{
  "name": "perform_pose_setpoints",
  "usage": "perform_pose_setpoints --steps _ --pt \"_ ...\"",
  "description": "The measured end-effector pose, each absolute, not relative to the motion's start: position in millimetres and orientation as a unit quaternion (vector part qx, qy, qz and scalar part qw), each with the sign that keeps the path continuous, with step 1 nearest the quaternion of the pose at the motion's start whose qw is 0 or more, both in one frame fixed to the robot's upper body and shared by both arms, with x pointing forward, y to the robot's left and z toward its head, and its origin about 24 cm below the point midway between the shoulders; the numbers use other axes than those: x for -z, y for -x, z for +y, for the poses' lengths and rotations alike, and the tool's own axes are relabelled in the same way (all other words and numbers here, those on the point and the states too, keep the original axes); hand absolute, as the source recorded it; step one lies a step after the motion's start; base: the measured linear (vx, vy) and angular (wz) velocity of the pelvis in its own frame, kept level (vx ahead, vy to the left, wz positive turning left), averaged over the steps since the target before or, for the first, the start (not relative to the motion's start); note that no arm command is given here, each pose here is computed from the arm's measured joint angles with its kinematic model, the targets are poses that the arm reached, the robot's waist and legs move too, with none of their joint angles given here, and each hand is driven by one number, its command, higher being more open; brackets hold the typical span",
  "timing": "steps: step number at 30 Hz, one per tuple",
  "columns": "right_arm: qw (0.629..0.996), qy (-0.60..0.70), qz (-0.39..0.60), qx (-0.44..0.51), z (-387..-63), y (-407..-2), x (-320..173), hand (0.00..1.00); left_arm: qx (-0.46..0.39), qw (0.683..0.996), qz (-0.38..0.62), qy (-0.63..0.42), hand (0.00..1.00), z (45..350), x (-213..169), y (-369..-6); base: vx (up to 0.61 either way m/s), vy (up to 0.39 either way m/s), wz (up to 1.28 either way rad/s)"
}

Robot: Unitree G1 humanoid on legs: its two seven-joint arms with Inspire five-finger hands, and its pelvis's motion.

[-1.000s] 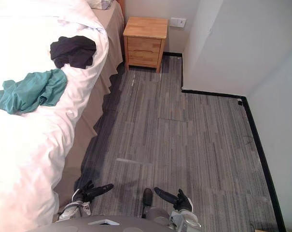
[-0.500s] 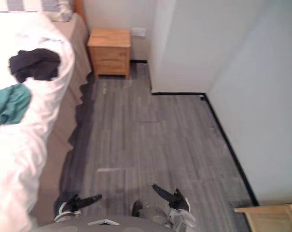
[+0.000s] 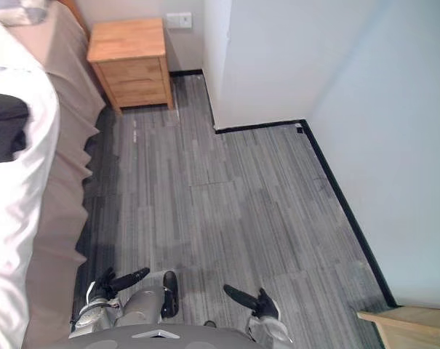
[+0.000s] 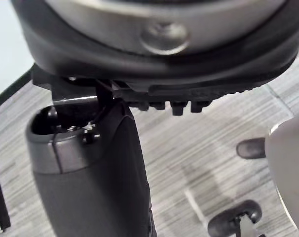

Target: Tidy up the quilt and then pick up the clothes from the bed and put them into the laundry hamper

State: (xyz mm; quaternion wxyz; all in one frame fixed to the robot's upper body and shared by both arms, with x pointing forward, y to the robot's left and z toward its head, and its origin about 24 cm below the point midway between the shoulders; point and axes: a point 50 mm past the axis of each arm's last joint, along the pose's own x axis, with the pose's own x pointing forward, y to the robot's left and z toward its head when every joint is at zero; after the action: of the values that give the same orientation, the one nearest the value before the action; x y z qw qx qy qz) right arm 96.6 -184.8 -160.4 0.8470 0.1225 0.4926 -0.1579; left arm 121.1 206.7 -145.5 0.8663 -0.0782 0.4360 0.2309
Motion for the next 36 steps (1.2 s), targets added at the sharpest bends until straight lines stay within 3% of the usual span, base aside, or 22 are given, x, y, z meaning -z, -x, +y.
perform_pose_setpoints --steps 7,12,16,18,24,32,36 --pt "0.857 -0.112 0.471 0.175 -202 -100 156 1.00 -0.208 0.853 0.476 0.048 1.00 208 152 -118 0.59 -0.027 0.59" --pt "0.866 -0.105 0.453 0.184 -213 -107 151 1.00 -0.204 0.869 0.447 0.063 1.00 199 145 -141 0.69 -0.324 1.18" --pt "0.872 -0.098 0.441 0.189 -222 -116 146 1.00 -0.237 0.844 0.465 0.124 1.00 181 154 -121 0.78 -0.436 0.38" --pt "0.872 -0.095 0.446 0.179 -219 -115 147 1.00 -0.243 0.837 0.472 0.131 1.00 182 156 -115 0.58 -0.364 0.36" --pt "0.880 -0.107 0.441 0.141 -185 -129 148 1.00 -0.269 0.856 0.423 0.123 1.00 202 145 -125 0.52 -0.226 0.13" --pt "0.852 -0.100 0.497 0.131 -170 -121 159 1.00 -0.279 0.840 0.449 0.123 1.00 207 151 -112 0.61 0.022 0.93" --pt "0.865 -0.080 0.479 0.129 -176 -130 154 1.00 -0.235 0.838 0.486 0.077 1.00 203 157 -104 0.52 -0.022 1.43"
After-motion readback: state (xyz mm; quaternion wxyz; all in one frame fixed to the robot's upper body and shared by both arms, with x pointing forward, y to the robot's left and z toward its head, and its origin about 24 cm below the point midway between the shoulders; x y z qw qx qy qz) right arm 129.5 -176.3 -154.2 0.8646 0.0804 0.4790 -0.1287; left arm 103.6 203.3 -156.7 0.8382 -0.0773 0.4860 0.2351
